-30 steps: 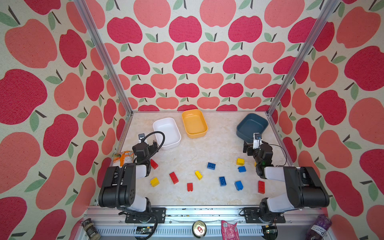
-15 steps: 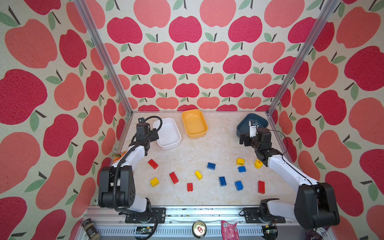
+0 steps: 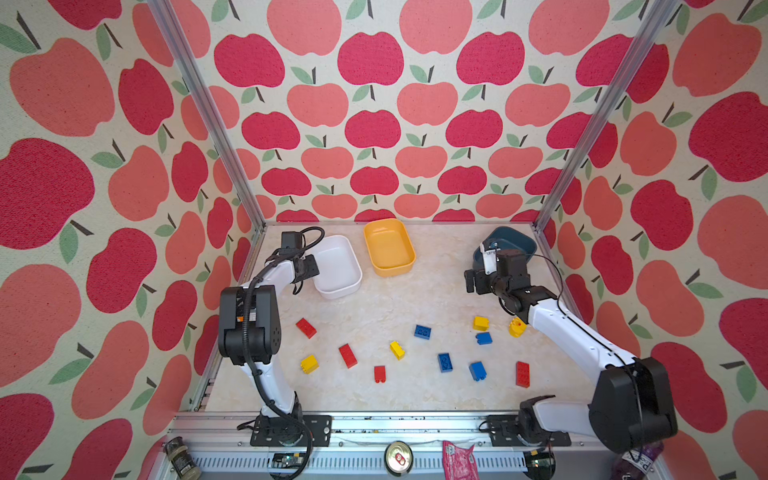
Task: Sort the legos into containers by color
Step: 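Grip the white tray rim with left gripper while right moves toward teal tray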
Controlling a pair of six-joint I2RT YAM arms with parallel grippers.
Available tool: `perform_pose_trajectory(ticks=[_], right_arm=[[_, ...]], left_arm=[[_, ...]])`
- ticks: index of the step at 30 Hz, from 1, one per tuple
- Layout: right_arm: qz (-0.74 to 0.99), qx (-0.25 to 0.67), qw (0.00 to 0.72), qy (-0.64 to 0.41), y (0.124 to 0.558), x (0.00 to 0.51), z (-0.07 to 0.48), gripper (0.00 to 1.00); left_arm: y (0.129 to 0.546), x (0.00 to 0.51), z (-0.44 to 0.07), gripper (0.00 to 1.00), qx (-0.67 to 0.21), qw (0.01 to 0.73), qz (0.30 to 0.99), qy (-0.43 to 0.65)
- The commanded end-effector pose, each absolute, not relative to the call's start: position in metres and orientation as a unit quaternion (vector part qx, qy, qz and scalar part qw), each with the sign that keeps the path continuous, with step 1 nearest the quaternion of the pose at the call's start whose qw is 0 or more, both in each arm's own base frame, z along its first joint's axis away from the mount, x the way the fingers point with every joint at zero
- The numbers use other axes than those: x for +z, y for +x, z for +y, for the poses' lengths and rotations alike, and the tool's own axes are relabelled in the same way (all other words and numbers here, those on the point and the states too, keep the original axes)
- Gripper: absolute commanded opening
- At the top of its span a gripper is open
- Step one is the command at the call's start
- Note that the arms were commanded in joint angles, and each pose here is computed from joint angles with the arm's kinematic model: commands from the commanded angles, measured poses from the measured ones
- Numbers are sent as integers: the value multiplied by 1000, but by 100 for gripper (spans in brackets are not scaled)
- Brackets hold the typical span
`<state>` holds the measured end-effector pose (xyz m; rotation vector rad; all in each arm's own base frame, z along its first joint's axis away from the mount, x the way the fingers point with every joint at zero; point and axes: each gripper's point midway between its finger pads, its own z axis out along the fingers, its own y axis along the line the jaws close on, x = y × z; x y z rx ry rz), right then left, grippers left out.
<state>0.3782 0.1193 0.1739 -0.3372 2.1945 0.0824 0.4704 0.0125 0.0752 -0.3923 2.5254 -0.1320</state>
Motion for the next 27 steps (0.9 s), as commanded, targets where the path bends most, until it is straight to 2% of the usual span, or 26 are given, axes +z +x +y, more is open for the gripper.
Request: perform_pose_trajectory(ticks=[1, 8, 16, 19, 27], right_arm=[[886, 36, 444, -128, 374, 183, 121, 99], [887, 34, 444, -126, 371, 185, 121, 99], [887, 38, 442, -128, 368, 186, 124, 99], [887, 42, 442, -129, 366, 186, 127, 99], [886, 47, 440, -139, 363, 187, 137, 99]], left_arm=[[469, 70, 5, 48, -63, 261, 952, -148], [471, 65, -11, 28, -66, 246, 959, -124], [455, 63, -24, 8, -59, 231, 967, -94], [446, 63, -30, 3, -55, 225, 970, -78], [419, 61, -48, 0, -48, 195, 978, -50]])
